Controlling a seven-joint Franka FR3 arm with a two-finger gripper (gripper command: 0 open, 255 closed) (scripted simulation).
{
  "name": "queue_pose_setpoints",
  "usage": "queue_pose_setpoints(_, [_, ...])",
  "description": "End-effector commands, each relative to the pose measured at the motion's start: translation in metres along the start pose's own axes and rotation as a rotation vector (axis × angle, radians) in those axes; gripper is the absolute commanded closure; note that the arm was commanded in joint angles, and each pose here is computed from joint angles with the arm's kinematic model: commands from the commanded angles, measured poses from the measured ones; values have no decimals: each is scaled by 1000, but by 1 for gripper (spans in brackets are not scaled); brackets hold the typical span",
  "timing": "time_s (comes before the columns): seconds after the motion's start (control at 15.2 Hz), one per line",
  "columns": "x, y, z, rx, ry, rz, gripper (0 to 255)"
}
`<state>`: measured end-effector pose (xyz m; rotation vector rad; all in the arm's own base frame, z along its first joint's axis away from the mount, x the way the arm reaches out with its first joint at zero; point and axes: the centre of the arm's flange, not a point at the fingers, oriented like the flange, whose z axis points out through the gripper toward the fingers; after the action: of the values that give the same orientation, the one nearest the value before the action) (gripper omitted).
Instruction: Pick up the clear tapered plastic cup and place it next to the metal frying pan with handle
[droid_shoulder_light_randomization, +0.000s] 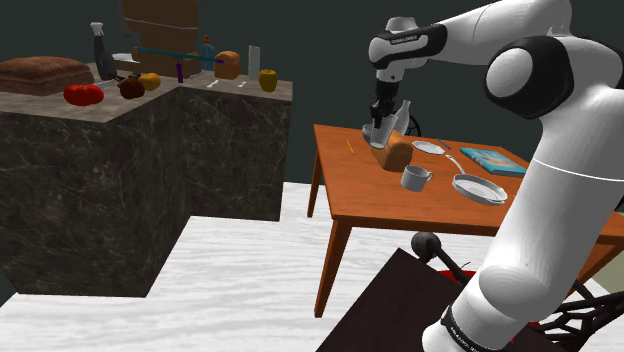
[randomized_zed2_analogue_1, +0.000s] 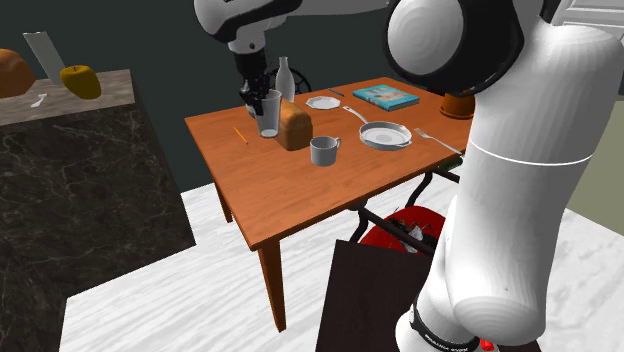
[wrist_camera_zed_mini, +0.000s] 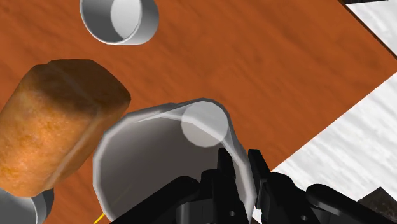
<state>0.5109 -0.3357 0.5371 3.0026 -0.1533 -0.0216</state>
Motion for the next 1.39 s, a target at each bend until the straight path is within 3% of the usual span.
queue_pose_setpoints(0.0, [0,1,-11,0,0,0,255])
queue_pose_setpoints(0.26, [0,3,-26,0,0,0,255])
queue_pose_setpoints(1.32, [-173,122,-10,0,0,0,255])
